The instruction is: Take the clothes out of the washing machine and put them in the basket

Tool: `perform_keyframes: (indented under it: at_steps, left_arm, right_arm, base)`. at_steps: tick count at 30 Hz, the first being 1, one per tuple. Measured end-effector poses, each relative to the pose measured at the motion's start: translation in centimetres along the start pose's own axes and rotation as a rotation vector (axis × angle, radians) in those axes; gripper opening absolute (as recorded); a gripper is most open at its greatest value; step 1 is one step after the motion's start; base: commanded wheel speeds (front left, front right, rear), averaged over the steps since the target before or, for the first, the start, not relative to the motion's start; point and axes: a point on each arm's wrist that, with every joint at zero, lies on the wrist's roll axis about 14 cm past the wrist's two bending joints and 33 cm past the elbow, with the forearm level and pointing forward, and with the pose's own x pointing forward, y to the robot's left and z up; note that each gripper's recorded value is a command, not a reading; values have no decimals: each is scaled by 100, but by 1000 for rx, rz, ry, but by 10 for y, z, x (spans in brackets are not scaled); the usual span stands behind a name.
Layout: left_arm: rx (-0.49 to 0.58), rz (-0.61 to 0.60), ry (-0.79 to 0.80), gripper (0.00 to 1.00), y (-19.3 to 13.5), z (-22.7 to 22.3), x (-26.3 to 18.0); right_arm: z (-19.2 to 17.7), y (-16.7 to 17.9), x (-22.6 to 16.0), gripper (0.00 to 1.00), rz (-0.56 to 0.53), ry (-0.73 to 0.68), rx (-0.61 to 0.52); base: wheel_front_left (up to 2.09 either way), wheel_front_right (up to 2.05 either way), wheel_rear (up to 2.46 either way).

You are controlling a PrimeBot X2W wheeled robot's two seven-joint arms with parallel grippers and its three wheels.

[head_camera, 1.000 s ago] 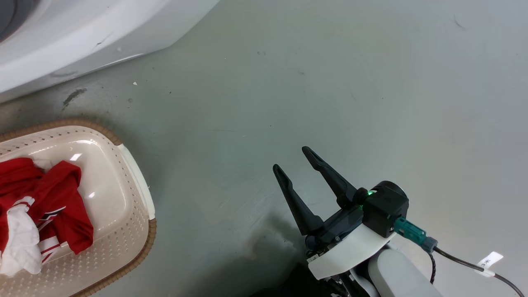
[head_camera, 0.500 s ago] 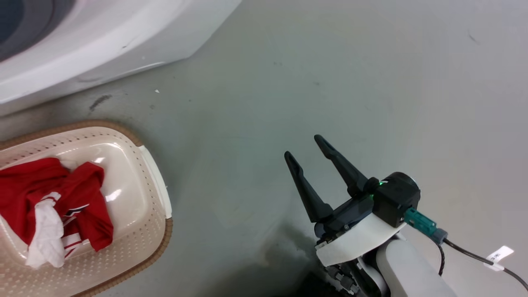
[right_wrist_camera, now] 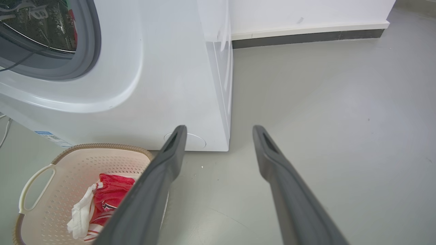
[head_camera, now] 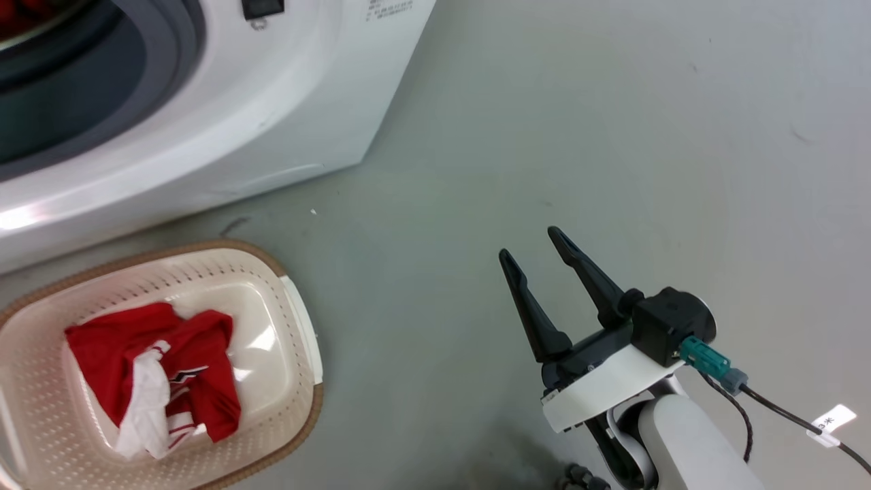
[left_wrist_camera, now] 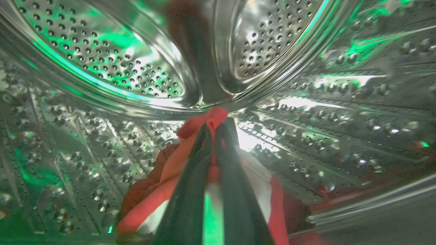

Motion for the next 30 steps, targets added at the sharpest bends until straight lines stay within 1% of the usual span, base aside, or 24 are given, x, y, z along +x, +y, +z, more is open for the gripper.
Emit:
perform_keyframes:
  at_steps: [6,11,18,21,22,23,24,30]
  left_arm:
    - [-33,9,-98,0,2,15,-39]
    - [-51,7,-135,0,1,24,-74]
    - [-59,1,-220,0,3,53,-127]
    - [-67,2,-263,0,6,62,-153]
    - [-74,8,-285,0,8,65,-172]
    - [-74,8,-285,0,8,65,-172]
    - [-66,14,-310,0,10,70,-190]
    - [-80,22,-390,0,10,82,-244]
  right_arm:
    - [16,2,-14,100,-5,-37,-5]
    - [30,4,-24,100,-4,-67,-16]
    - [50,11,-35,100,10,-119,-24]
    - [56,16,-38,100,24,-130,-29]
    - [60,19,-40,100,32,-141,-33]
    - [60,19,-40,100,32,-141,-33]
    - [63,23,-43,100,41,-144,-37]
    - [72,34,-51,100,70,-162,-53]
  base:
    - [0,0,0]
    - [0,0,0]
    - [0,0,0]
    - [0,0,0]
    - [0,0,0]
    - [0,0,0]
    - [0,0,0]
    - [0,0,0]
